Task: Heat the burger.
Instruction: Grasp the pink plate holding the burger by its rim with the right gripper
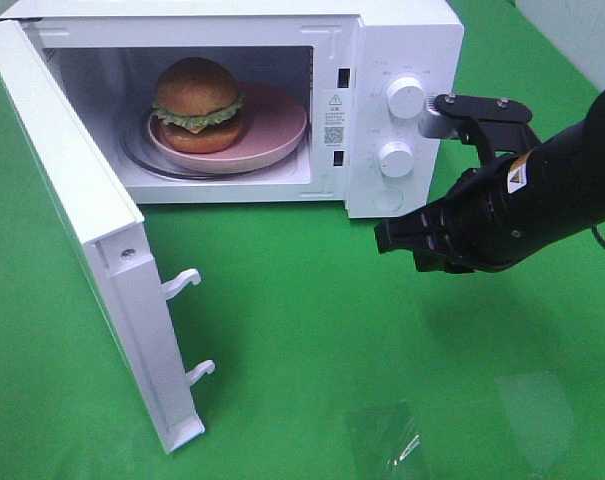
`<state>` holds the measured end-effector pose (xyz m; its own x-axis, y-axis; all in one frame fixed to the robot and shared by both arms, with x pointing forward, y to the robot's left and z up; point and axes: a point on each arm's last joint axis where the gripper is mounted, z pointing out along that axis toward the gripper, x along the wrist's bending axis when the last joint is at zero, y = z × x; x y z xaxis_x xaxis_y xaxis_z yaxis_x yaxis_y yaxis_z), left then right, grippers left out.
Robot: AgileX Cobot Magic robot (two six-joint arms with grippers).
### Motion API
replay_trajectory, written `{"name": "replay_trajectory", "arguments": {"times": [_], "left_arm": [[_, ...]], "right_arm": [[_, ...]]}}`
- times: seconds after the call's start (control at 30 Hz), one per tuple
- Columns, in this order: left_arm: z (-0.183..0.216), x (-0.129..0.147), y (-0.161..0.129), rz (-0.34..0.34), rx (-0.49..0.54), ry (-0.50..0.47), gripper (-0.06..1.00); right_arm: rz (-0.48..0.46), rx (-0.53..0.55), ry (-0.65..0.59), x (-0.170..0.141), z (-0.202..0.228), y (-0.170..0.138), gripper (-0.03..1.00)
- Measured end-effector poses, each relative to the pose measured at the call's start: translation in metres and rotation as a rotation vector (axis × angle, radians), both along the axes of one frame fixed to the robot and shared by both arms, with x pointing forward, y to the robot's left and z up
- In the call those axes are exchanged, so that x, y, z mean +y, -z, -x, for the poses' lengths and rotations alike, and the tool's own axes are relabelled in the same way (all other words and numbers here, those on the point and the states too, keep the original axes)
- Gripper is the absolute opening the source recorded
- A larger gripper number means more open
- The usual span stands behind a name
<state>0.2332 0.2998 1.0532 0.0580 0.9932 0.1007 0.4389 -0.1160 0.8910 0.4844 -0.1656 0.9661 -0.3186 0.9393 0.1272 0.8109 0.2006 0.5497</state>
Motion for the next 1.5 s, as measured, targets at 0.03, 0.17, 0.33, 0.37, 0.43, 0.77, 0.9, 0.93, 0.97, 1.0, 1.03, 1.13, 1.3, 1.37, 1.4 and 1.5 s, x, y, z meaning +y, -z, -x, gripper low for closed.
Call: {"name": "replay_trajectory", "arguments": {"times": [0.03,0.17,0.33,0.37,0.43,0.77,0.9,0.93,0.97,1.0,1.03,1.13,1.3,1.37,1.4,1.5], "left_arm": [[0.000,0.000,0.000,0.000,0.000,0.000,0.99],[0.000,0.000,0.000,0.000,0.000,0.000,0.99],[0.000,0.000,0.000,0.000,0.000,0.000,0.99],[0.000,0.000,0.000,0.000,0.000,0.000,0.99],[0.000,0.000,0.000,0.000,0.000,0.000,0.99],[0.000,0.000,0.000,0.000,0.000,0.000,0.99],[0.000,0.000,0.000,0.000,0.000,0.000,0.99],[0.000,0.000,0.000,0.000,0.000,0.000,0.99],[0.000,0.000,0.000,0.000,0.000,0.000,0.99],[0.000,0.000,0.000,0.000,0.000,0.000,0.99],[0.000,0.000,0.000,0.000,0.000,0.000,0.99],[0.000,0.000,0.000,0.000,0.000,0.000,0.99],[0.000,0.000,0.000,0.000,0.000,0.000,0.99],[0.000,0.000,0.000,0.000,0.000,0.000,0.99],[0.000,0.000,0.000,0.000,0.000,0.000,0.99],[0.000,0.000,0.000,0.000,0.000,0.000,0.99]], "right_arm": [[0.000,0.000,0.000,0.000,0.000,0.000,0.08],[0.130,0.040,-0.172,-0.001,0.004,-0.015,0.09],[0.213,0.064,-0.291,0.000,0.002,-0.029,0.09],[0.254,0.052,-0.354,0.000,0.000,-0.036,0.09],[0.299,0.027,-0.430,0.001,-0.003,-0.043,0.09],[0.555,-0.173,-0.887,0.002,-0.011,-0.054,0.15],[0.644,-0.257,-1.048,0.004,-0.013,-0.055,0.20],[0.644,-0.257,-1.048,0.004,-0.013,-0.055,0.20],[0.710,-0.320,-1.156,0.005,-0.015,-0.056,0.24],[0.710,-0.320,-1.156,0.005,-0.015,-0.056,0.24],[0.770,-0.383,-1.245,0.006,-0.017,-0.058,0.28],[0.825,-0.466,-1.294,0.008,-0.021,-0.061,0.40],[0.781,-0.469,-1.210,0.009,-0.023,-0.062,0.55],[0.728,-0.464,-1.112,0.010,-0.025,-0.063,0.71],[0.721,-0.457,-1.081,0.012,-0.027,-0.060,0.84],[0.754,-0.449,-1.110,0.016,-0.028,-0.054,0.93]]}}
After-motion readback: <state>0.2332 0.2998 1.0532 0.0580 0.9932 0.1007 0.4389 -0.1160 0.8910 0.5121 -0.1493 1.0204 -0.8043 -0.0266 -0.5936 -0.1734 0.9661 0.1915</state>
